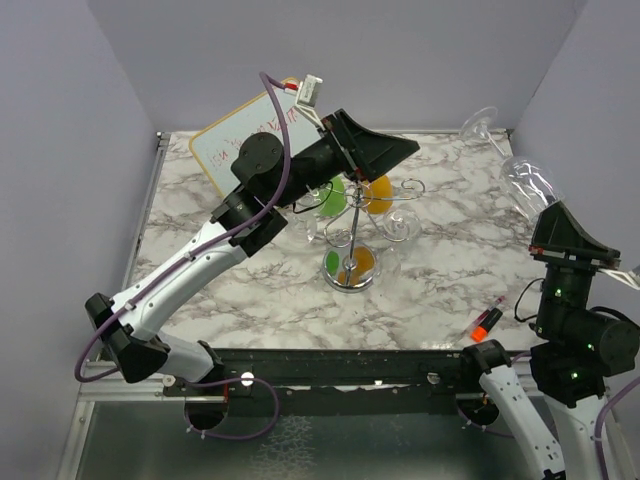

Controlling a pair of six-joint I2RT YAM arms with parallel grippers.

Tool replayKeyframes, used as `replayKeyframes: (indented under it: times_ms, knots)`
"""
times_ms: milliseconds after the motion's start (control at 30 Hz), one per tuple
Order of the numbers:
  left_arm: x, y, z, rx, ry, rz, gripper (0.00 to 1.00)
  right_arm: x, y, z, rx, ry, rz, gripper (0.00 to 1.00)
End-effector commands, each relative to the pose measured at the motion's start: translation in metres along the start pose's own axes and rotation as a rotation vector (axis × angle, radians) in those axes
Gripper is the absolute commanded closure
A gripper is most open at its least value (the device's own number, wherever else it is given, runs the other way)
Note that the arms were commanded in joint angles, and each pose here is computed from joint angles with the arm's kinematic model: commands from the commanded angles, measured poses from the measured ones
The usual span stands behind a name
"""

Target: Place the wine glass upside down on the wine glass rack

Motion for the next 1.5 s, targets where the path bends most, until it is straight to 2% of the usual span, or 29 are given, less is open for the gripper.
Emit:
replayKeyframes:
  times_ms: [0,167,400,567,800,933,1167,1300,1367,1467]
  knots:
    - [-0.016,0.029,-0.022,0.033,-0.028,-0.140,0.01,0.006,0.024,0.036,-0.112,0.170,-0.063,0.99]
    - [-0.038,0.019,-0.027,0.110,-0.050,-0.122,0.01,0.013,0.027,0.064,-0.110,0.331,-0.048,0.99]
    - [-0.040,-0.005,-0.032,0.160,-0.052,-0.204,0.08,0.020,0.025,0.101,-0.062,0.540,-0.009,0.99]
    - [-0.037,-0.022,-0.041,0.194,-0.057,-0.230,0.09,0.015,0.017,0.107,-0.051,0.580,0.007,0.99]
    - [-0.026,-0.006,-0.044,0.220,-0.070,-0.345,0.13,0.016,0.008,0.111,-0.047,0.624,0.012,0.99]
    - [-0.021,0.003,-0.053,0.229,-0.117,-0.392,0.27,0.017,0.005,0.110,-0.045,0.628,0.015,0.99]
    - [-0.020,0.011,-0.051,0.282,-0.130,-0.448,0.63,0.019,-0.002,0.111,-0.038,0.658,0.033,0.99]
    - [-0.019,0.017,-0.054,0.294,-0.134,-0.468,0.80,0.019,-0.008,0.109,-0.023,0.661,0.039,0.99]
    - [-0.018,0.021,-0.055,0.291,-0.131,-0.483,0.86,0.018,-0.011,0.109,-0.012,0.666,0.043,0.99]
    - [-0.016,0.025,-0.055,0.301,-0.125,-0.503,0.86,0.017,-0.016,0.109,0.004,0.676,0.043,0.99]
Point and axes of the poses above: each gripper's point midway between its finger pads, its own x axis back along the fingers, its own z axis along the line the jaws close on, y = z × x, the point moved 1 cm from there along x, back along the fingers, and after that the axes turned 2 degrees about x, right-handed, at the moved point
